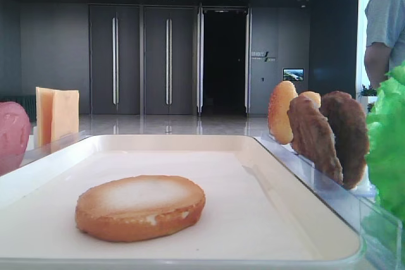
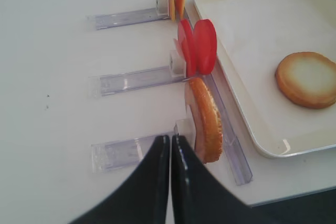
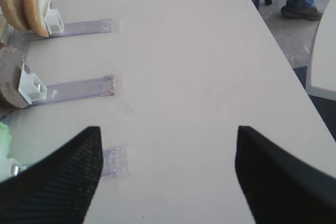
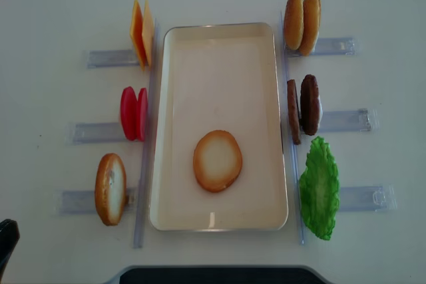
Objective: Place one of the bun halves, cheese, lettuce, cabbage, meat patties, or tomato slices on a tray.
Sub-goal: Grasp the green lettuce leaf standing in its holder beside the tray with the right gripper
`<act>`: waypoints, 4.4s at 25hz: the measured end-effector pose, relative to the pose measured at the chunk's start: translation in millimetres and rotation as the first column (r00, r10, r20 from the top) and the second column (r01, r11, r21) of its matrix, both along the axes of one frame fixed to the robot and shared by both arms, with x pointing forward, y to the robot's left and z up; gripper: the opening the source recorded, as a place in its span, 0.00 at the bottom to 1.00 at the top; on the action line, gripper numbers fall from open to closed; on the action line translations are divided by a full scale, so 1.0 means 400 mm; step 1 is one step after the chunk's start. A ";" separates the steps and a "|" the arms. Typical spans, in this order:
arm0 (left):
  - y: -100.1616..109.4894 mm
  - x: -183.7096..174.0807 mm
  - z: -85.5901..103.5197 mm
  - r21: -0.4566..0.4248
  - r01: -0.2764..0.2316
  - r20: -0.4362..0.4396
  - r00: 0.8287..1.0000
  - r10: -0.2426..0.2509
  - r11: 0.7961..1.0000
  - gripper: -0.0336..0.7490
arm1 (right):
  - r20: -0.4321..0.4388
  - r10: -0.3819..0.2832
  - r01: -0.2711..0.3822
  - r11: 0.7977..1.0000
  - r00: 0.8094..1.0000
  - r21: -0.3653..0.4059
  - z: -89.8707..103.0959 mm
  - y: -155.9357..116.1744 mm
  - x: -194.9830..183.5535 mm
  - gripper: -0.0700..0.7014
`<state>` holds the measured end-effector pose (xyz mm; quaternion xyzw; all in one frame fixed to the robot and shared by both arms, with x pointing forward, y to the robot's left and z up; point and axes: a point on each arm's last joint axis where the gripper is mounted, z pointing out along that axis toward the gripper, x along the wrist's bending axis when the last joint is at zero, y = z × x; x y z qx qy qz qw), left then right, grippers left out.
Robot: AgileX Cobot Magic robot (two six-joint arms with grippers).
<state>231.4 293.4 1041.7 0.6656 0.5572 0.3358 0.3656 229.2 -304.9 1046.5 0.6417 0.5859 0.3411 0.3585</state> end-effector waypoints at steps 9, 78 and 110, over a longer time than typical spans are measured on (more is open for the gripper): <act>0.000 0.000 0.000 0.000 0.000 0.000 1.000 0.000 1.000 0.04 | -0.001 0.000 0.000 1.000 1.000 0.000 0.000 0.000 0.000 0.78; 0.003 0.001 0.000 -0.034 -0.038 -0.003 0.999 0.037 0.999 0.92 | -0.381 0.035 -0.015 0.998 0.924 0.057 0.183 0.015 0.243 0.78; 0.004 0.001 0.000 -0.036 -0.040 -0.004 0.999 0.040 0.999 0.93 | -0.494 0.260 -0.175 0.961 0.829 0.212 0.154 0.151 0.272 0.78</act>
